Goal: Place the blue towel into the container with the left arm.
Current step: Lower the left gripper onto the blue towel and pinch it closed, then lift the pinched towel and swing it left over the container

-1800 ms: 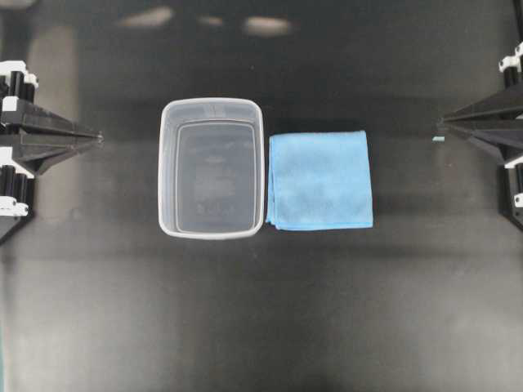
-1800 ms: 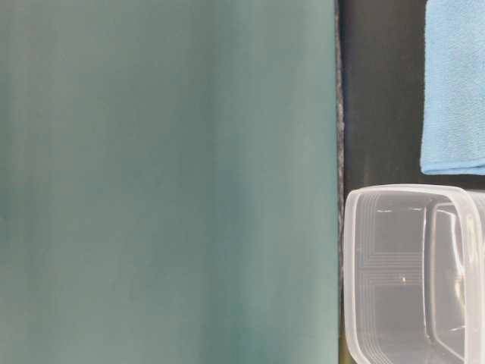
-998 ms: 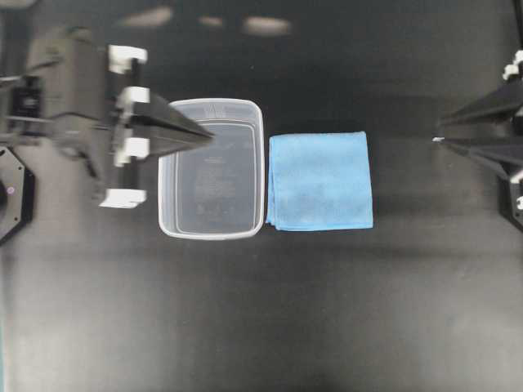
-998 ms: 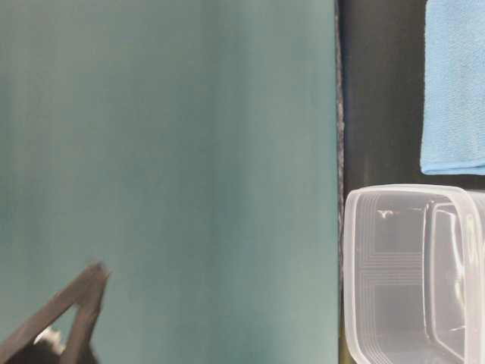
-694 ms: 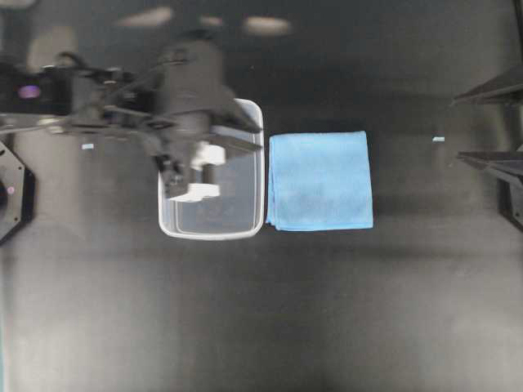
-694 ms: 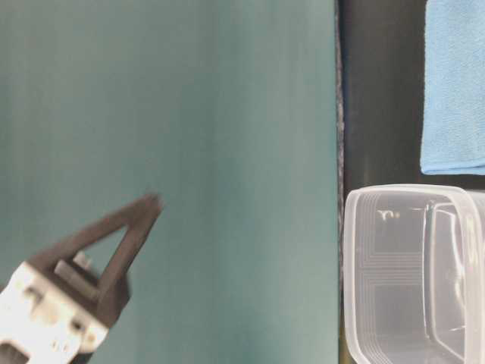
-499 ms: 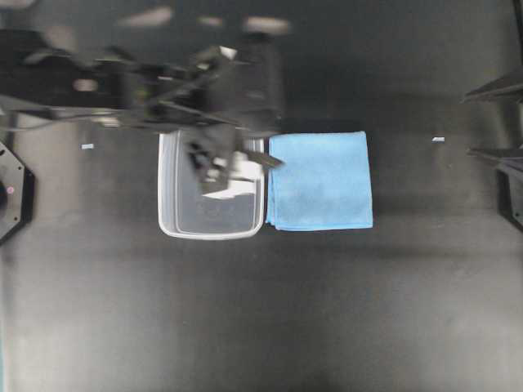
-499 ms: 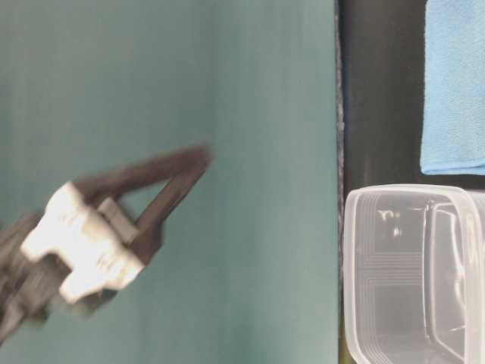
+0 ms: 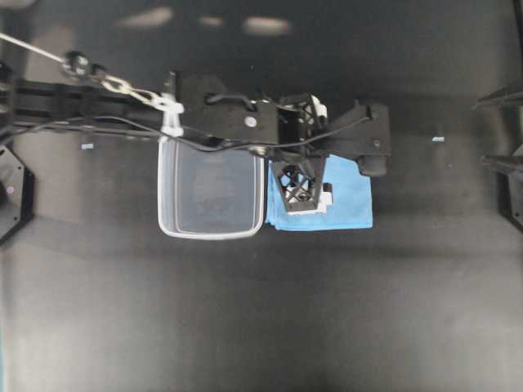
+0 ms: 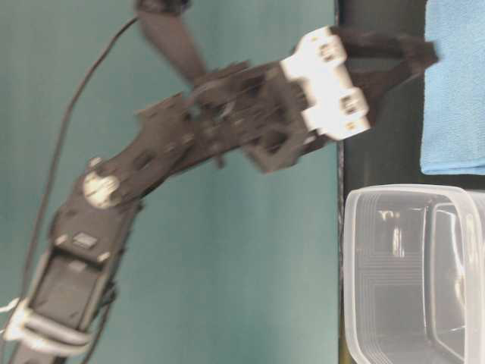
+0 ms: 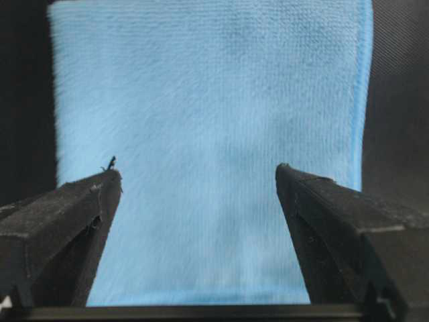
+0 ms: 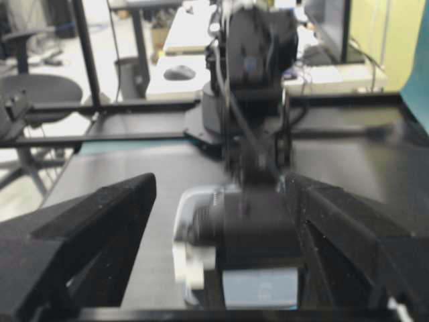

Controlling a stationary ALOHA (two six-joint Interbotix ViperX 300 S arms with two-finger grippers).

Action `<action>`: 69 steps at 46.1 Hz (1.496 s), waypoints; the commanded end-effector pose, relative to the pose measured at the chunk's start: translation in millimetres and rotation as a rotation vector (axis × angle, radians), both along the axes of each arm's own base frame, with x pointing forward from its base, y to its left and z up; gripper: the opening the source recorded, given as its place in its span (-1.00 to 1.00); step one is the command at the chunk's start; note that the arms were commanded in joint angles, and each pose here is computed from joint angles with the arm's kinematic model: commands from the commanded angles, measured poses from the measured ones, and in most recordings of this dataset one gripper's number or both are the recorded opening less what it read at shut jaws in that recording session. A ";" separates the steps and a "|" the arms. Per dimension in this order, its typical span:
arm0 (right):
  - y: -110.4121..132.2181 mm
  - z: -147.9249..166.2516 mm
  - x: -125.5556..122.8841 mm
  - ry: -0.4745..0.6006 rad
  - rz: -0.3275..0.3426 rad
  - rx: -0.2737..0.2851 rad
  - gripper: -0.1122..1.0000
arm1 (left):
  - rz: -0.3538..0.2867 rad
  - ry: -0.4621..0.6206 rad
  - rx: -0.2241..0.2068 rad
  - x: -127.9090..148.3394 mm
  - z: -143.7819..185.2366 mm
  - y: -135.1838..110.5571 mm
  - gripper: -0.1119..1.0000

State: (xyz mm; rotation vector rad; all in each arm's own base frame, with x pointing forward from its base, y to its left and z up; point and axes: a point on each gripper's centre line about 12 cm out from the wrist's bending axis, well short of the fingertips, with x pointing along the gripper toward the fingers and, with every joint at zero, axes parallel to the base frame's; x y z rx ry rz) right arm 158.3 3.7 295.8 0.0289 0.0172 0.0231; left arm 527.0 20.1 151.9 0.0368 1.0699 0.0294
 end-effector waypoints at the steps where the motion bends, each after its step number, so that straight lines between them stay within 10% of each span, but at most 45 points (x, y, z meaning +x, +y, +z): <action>1: 0.0 10.4 0.6 -0.043 0.000 0.001 0.55 | -0.007 0.005 0.003 6.3 -9.8 -2.0 0.81; 23: 0.0 7.5 1.5 -0.035 0.000 0.001 0.55 | -0.006 0.094 0.000 5.3 -52.0 -2.8 0.70; 42: 0.0 8.7 1.2 -0.042 0.000 -0.004 0.55 | -0.027 0.064 0.001 6.9 -34.8 -15.1 -0.69; 54: -0.3 8.8 0.6 -0.042 -0.002 -0.004 0.55 | -0.031 -0.072 0.004 1.9 51.1 -17.4 -0.69; 69: 0.0 8.1 0.4 -0.038 0.000 0.004 0.55 | -0.010 -0.131 0.006 -78.5 170.8 -11.1 -0.69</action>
